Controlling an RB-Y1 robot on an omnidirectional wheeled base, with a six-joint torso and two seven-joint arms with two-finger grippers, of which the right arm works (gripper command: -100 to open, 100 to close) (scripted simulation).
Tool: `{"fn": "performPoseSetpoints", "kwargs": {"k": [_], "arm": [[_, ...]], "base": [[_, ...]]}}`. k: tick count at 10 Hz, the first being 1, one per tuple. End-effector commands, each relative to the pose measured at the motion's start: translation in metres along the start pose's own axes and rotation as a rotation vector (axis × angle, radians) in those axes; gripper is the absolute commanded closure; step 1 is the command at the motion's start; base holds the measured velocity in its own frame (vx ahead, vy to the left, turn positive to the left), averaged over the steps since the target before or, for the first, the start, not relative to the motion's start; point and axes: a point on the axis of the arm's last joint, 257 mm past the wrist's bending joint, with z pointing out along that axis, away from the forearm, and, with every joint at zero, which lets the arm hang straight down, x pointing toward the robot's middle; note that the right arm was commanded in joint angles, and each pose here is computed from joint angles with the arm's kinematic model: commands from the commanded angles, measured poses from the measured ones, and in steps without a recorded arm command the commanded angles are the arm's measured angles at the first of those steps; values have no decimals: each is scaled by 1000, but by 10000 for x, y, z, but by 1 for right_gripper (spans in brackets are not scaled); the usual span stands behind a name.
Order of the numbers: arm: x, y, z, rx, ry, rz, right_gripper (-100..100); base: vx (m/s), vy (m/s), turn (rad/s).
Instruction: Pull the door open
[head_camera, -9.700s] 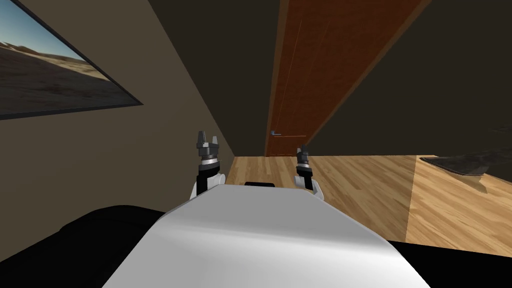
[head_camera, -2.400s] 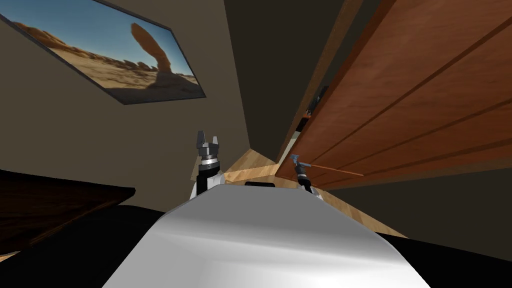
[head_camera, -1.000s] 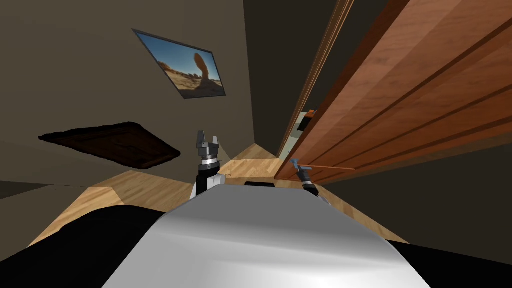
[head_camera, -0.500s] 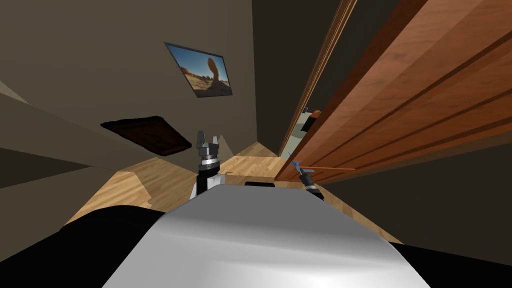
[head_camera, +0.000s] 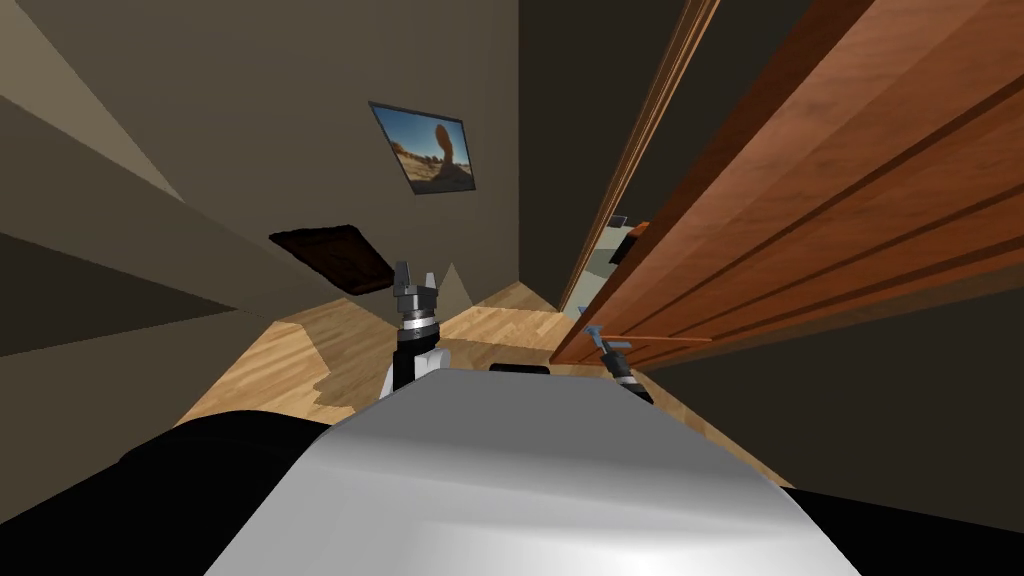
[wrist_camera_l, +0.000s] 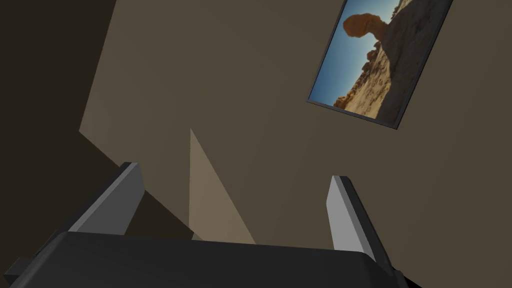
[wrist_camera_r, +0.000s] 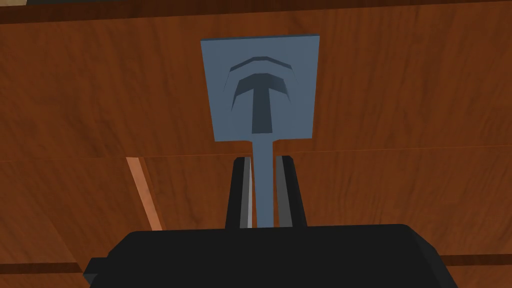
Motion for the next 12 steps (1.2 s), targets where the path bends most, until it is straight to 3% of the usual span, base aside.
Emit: {"fn": "performPoseSetpoints", "kwargs": {"k": [1,6,12], "arm": [[-23,5,-99,-1,5,-1,100],[-49,22,-308,-2,21,-1,100],[1,-1,-255,1,31,3,100]], "base": [[-181,-86,180],[-180,-71,145],[-162,-57,121]]}}
